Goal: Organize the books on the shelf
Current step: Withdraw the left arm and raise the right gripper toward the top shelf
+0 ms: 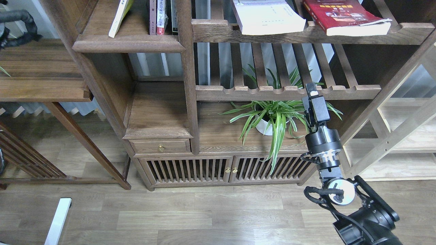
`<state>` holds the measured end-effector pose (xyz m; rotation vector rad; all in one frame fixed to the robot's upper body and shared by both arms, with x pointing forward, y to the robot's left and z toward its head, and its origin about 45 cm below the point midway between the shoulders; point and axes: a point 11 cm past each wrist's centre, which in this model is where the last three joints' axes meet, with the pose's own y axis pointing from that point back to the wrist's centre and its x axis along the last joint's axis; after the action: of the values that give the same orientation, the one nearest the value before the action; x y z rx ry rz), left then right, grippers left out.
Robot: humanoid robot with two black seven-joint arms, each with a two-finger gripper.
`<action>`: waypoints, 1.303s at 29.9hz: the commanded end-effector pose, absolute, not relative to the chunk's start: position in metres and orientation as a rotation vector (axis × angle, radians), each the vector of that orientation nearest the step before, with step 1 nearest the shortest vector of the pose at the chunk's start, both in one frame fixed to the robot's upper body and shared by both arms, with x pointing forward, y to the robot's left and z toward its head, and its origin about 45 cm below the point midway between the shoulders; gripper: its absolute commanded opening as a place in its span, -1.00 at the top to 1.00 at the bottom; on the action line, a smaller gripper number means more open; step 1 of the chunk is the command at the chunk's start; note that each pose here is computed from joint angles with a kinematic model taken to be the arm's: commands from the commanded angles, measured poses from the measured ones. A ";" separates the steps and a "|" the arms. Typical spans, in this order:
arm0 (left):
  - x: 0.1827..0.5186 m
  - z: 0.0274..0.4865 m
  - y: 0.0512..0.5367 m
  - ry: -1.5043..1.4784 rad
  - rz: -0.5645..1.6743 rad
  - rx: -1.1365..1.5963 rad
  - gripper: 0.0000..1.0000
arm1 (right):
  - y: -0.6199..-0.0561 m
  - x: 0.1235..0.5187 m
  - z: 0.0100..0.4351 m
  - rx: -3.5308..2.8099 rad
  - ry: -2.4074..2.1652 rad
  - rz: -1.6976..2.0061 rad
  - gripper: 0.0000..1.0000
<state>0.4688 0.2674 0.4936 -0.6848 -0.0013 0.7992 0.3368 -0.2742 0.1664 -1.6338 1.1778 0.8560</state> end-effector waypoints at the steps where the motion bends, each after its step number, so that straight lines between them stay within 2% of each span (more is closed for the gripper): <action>1: 0.470 0.477 0.268 0.044 0.808 -0.684 -0.93 | -0.268 0.342 0.179 -1.644 1.137 0.838 -0.96; 4: 0.470 0.467 0.267 0.098 0.804 -0.716 -0.93 | -0.270 0.352 0.193 -1.642 1.112 0.800 -0.96; 12: 0.450 0.450 0.221 0.221 0.663 -0.753 -0.92 | -0.276 0.359 0.203 -1.612 1.104 0.765 -0.97; 21: 0.389 0.408 0.176 0.364 0.482 -0.738 -0.89 | -0.298 0.366 0.217 -1.572 1.117 0.697 -0.97; 29: 0.350 0.406 0.128 0.467 0.310 -0.817 -0.87 | -0.310 0.369 0.226 -1.541 1.120 0.656 -0.97; 39: 0.312 0.354 0.099 0.624 0.270 -0.793 -0.88 | -0.338 0.383 0.246 -1.462 1.183 0.599 -0.97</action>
<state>0.3180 0.1047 0.3638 -0.7972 0.5998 0.2717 0.3749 -0.3307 0.2387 -1.4992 1.1460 0.6048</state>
